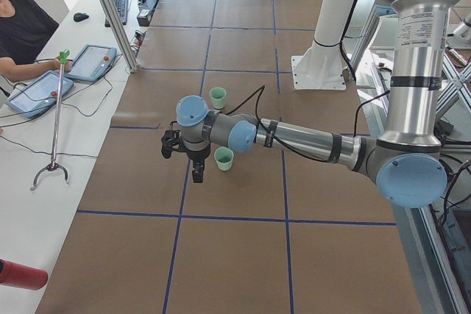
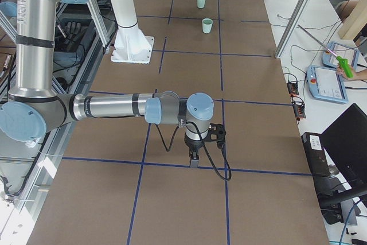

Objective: Stack cups

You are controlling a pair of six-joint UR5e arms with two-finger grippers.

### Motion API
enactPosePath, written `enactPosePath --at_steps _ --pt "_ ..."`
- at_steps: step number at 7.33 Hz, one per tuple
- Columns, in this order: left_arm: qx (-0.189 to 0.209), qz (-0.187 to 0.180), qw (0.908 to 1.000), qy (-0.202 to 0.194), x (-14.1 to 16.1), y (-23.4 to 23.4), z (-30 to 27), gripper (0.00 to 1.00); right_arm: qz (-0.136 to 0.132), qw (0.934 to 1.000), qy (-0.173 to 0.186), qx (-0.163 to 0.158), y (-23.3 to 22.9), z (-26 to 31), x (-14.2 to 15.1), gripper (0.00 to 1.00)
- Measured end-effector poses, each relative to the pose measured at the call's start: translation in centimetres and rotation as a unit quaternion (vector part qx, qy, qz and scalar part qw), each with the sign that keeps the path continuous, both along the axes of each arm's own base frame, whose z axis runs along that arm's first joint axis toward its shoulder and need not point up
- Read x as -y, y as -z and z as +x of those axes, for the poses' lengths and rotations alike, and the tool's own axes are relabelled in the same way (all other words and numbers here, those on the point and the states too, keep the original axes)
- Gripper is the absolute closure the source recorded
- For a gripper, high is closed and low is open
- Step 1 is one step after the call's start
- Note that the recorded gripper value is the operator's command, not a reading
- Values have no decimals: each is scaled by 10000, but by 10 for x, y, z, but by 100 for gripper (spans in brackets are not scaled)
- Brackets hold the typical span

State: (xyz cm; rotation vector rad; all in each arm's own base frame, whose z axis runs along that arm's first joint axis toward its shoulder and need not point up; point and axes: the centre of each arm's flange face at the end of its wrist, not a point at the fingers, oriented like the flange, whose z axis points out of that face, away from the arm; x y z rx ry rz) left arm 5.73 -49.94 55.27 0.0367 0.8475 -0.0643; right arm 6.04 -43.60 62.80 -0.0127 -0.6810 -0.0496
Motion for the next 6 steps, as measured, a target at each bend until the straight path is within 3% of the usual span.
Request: enactPosePath --at_steps 3,6 --pt "-441 -72 9989 107 -34 -19 77 0 1 10000 0 0 0 0 0 0" --pt "-454 -154 9988 -99 -46 -42 109 0 2 10000 0 0 0 0 0 0"
